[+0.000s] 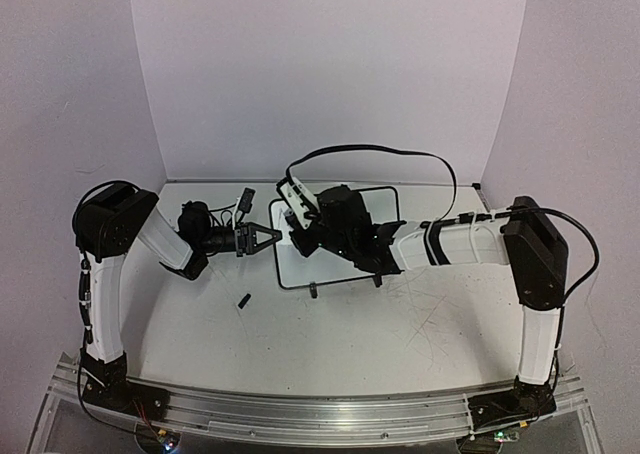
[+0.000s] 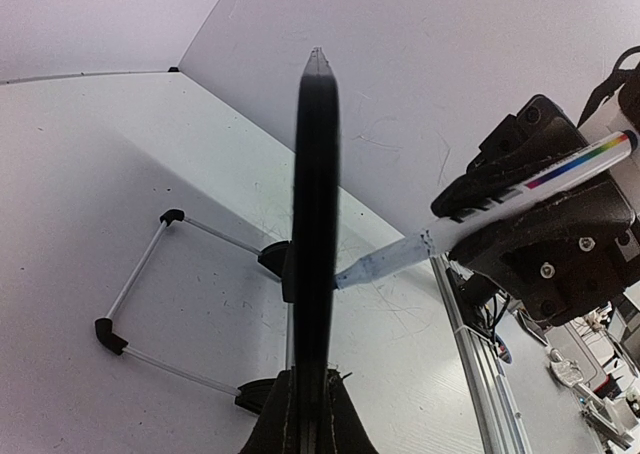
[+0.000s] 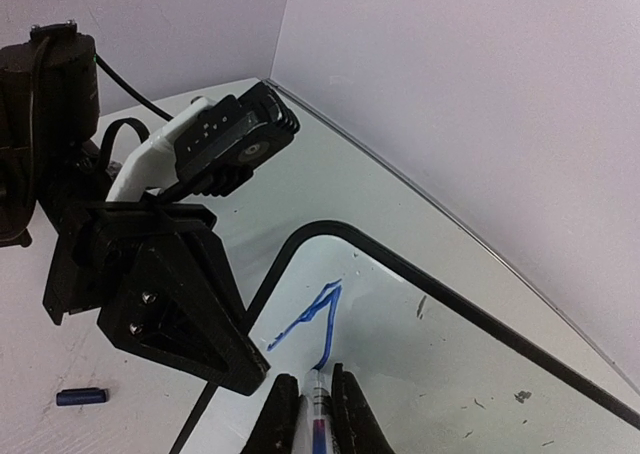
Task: Write a sentence on the whiteboard
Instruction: Write on the whiteboard with the whiteboard marker without the cap.
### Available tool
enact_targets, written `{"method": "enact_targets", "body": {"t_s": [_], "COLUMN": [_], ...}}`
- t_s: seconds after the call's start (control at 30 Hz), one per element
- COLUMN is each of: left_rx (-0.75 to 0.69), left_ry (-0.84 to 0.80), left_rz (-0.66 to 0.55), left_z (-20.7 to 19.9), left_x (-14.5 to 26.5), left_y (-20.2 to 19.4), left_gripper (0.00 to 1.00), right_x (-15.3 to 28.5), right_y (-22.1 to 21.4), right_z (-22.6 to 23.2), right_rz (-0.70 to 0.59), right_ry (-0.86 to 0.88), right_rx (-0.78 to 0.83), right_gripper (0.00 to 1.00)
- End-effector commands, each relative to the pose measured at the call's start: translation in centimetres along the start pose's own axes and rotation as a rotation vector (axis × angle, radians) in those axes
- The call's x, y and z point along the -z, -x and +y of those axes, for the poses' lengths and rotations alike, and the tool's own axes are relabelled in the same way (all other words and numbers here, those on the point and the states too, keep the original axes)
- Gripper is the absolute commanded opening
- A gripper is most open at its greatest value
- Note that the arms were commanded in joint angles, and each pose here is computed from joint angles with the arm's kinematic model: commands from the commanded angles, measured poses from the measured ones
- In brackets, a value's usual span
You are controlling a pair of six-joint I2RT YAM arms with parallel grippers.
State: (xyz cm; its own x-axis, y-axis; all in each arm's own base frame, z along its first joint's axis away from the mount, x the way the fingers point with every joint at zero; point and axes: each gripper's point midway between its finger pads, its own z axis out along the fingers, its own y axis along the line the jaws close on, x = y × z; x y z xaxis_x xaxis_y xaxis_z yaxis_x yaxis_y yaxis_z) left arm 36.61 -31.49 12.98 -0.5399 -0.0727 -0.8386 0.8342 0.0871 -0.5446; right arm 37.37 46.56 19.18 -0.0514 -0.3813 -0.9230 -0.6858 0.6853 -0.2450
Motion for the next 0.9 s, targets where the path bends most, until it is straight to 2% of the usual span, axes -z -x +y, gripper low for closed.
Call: {"method": "enact_targets", "body": {"t_s": [0.0,0.6,0.87], "left_rx": [-0.026,-0.022,-0.022], "left_ry": [-0.021,-0.021,-0.021], "left_rz": [0.0,0.002,0.003], "left_z": [-1.1,-1.1,-1.0], "left_x": [0.2,0.2,0.1], "left_y": [0.8,0.7,0.6], "left_gripper": [0.0,0.0,0.0], "right_x": [1.0,0.1,0.2], "right_y": [2.2,5.4,5.0], "right_z": [-1.2,-4.1,-3.6], "right_rz": [-0.049,-0.112,-0.107], "right_ry": [-0.036,-0.161,-0.127], "right_rx": [-0.031,-0.025,-0.036], "right_gripper": [0.0,0.0,0.0]}}
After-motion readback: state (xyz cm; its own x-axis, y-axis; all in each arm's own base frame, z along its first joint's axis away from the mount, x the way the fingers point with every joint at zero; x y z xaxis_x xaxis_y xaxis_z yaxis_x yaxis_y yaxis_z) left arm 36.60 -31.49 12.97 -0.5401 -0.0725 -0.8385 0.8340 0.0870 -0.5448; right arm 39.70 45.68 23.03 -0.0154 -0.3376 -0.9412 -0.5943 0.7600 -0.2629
